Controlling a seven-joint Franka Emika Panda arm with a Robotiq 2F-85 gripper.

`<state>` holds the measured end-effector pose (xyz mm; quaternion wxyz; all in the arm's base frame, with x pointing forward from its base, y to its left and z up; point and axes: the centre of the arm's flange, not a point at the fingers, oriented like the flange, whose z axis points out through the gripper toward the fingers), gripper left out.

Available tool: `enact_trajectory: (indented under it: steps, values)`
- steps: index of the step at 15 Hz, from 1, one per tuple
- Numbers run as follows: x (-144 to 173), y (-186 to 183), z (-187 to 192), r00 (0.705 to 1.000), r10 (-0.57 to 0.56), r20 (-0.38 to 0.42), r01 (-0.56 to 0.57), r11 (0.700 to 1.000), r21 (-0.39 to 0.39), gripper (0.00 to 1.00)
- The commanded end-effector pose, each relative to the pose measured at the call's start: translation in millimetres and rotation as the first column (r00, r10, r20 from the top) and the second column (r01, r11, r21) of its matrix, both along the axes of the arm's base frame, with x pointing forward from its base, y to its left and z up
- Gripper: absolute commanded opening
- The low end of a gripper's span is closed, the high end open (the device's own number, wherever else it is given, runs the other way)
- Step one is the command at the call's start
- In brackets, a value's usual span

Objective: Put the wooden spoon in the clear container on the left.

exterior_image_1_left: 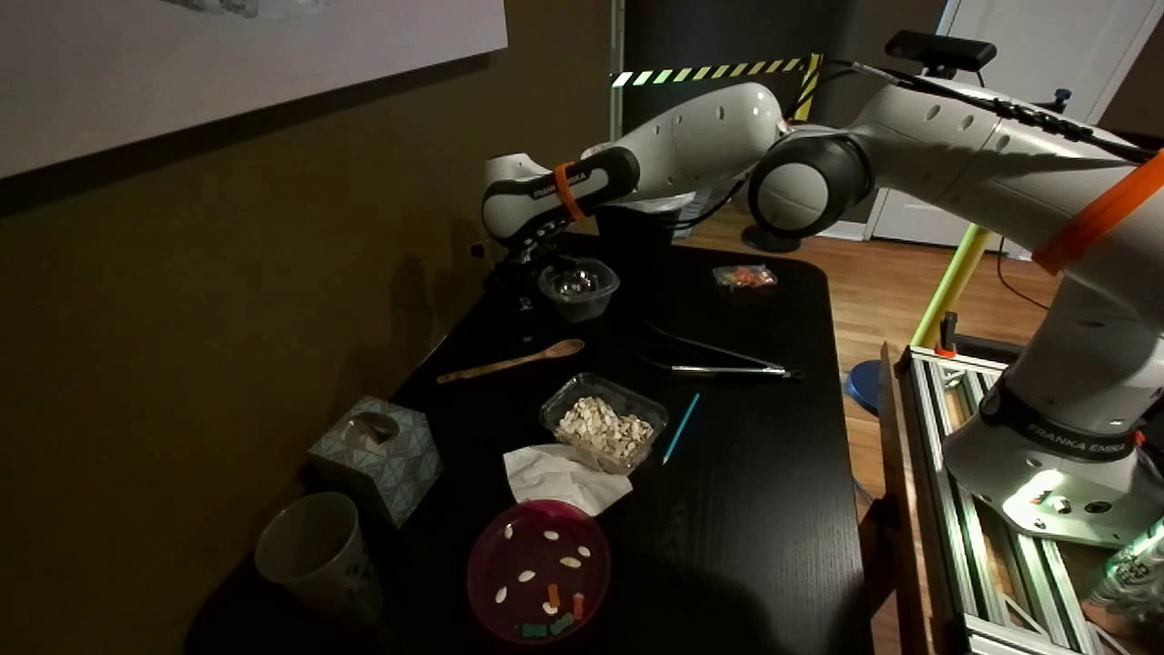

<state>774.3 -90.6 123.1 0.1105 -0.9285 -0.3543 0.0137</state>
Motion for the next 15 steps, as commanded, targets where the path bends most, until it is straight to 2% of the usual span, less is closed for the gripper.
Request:
enact_trajectory:
  steps: [1,2,3,4,7,10,15]
  values:
    - [-21.0,20.1,-13.4,0.994,0.092,0.063,-0.089,0.995,-0.041,1.0]
    - [1.5,12.0,-10.1,0.998,0.044,0.035,-0.043,0.999,-0.014,1.0]
    - [1.6,16.0,-12.8,0.998,0.049,0.039,-0.048,0.999,-0.016,0.93]
    - [1.8,17.5,-12.6,0.998,0.05,0.039,-0.049,0.999,-0.016,1.0]
    - [3.9,12.8,-20.2,0.998,0.049,0.042,-0.047,0.998,-0.046,1.0]
    - [-0.8,11.2,-27.3,0.999,0.036,0.017,-0.036,0.999,-0.032,1.0]
    - [0.9,9.0,-43.6,0.999,0.042,0.035,-0.041,0.999,-0.035,1.0]
